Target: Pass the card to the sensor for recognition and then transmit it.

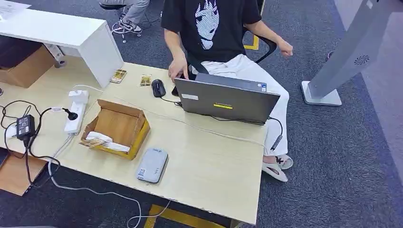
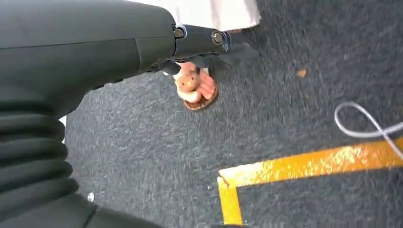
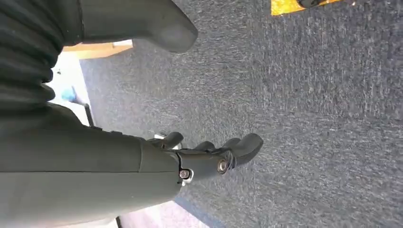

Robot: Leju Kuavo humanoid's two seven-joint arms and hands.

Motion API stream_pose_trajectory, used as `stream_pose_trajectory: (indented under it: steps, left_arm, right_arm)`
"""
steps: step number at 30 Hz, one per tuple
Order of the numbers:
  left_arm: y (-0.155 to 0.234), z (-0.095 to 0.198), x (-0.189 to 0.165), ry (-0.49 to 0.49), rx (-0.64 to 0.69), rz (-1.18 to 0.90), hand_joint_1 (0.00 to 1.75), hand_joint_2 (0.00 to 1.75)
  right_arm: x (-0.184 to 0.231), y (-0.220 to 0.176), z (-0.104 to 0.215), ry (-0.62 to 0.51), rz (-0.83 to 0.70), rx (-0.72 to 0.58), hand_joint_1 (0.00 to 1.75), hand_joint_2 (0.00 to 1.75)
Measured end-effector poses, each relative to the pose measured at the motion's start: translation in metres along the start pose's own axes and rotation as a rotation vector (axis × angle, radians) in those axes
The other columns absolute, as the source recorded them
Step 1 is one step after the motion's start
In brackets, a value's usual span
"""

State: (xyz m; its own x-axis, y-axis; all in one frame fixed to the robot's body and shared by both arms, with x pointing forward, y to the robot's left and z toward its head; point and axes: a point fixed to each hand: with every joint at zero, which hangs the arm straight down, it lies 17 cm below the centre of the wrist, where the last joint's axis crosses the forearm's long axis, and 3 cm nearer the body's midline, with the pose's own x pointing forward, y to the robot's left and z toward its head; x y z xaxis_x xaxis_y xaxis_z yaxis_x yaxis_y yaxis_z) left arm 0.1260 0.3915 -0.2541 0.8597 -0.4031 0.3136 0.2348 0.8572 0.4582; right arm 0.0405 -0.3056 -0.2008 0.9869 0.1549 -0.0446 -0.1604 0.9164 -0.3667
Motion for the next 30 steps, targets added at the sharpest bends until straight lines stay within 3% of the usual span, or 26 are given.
stream_pose_trajectory:
  steps: [5, 9, 10, 22, 23, 30]
  left_arm:
    - [-0.009, 0.003, -0.024, 0.131, -0.029, -0.072, 0.00, 1.75]
    - [-0.012, 0.004, -0.032, 0.169, -0.046, -0.080, 0.00, 1.75]
    - [-0.011, 0.004, -0.033, 0.178, -0.046, -0.079, 0.00, 1.75]
    - [-0.002, 0.000, -0.017, 0.096, -0.015, -0.019, 0.00, 1.75]
    - [-0.002, -0.001, -0.017, 0.096, -0.013, -0.014, 0.00, 1.75]
    - [-0.002, -0.001, -0.015, 0.090, -0.013, 0.014, 0.00, 1.75]
  right_arm:
    - [0.003, -0.011, 0.001, -0.009, -0.010, -0.041, 0.00, 1.75]
    - [0.005, -0.014, 0.001, -0.013, -0.016, -0.044, 0.00, 1.75]
    - [0.005, -0.014, 0.001, -0.013, -0.019, -0.045, 0.00, 0.00]
    - [0.002, -0.014, -0.004, 0.009, -0.070, -0.038, 0.00, 0.00]
    - [0.002, -0.013, -0.004, 0.010, -0.070, -0.037, 0.00, 1.75]
    - [0.008, -0.002, -0.006, -0.006, -0.090, 0.003, 0.00, 1.75]
